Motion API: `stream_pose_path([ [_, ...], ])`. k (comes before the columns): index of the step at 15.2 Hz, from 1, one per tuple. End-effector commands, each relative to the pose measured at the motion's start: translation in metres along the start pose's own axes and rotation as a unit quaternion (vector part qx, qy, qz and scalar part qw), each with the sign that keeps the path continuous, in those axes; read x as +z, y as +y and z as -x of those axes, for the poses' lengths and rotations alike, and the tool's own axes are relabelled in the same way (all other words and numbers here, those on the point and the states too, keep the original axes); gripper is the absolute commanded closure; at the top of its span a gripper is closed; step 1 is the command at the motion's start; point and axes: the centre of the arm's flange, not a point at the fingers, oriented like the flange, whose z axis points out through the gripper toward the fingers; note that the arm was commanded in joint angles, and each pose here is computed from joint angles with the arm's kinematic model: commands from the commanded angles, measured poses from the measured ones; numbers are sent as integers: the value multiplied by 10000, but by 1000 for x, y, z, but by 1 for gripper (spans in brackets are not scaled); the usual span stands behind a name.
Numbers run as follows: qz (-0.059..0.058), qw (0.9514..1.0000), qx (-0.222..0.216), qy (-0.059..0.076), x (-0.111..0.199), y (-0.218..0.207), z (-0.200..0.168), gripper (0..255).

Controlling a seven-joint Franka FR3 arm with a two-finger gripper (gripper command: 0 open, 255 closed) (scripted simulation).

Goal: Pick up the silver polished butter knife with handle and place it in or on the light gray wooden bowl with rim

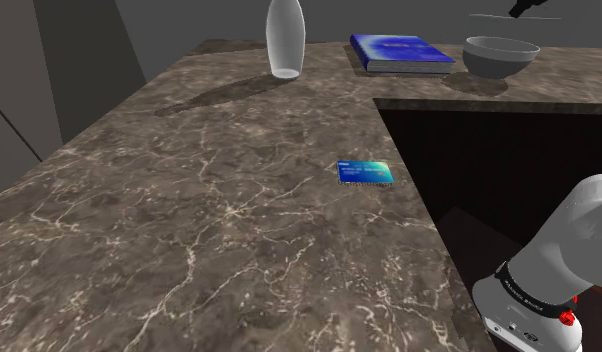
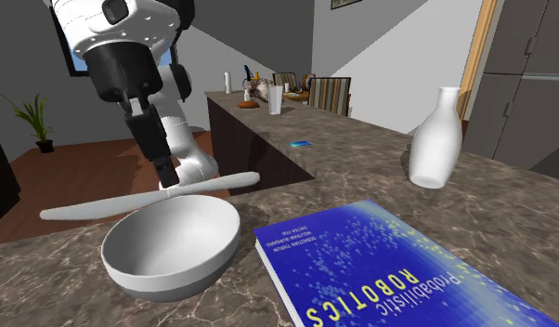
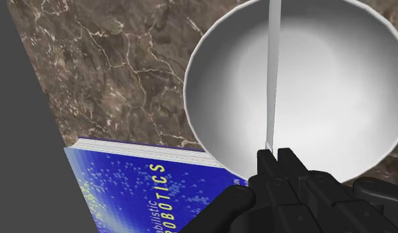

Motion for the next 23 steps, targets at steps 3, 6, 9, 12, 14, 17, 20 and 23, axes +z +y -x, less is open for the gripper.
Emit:
stream_pose_path([
  [3,2,10000,-2,-1,20,-6,3,255],
  [6,2,10000,-2,-1,34,-11,7,255],
  [9,2,10000,-2,-1,38,-12,7,255],
  [12,2,10000,-2,-1,38,-12,7,255],
  [14,2,10000,-2,-1,38,-12,7,255],
  [17,2,10000,-2,-1,38,-12,7,0],
  [20,2,10000,-2,-1,38,-12,7,0],
  [23,2,10000,-2,-1,-2,-12,7,0],
])
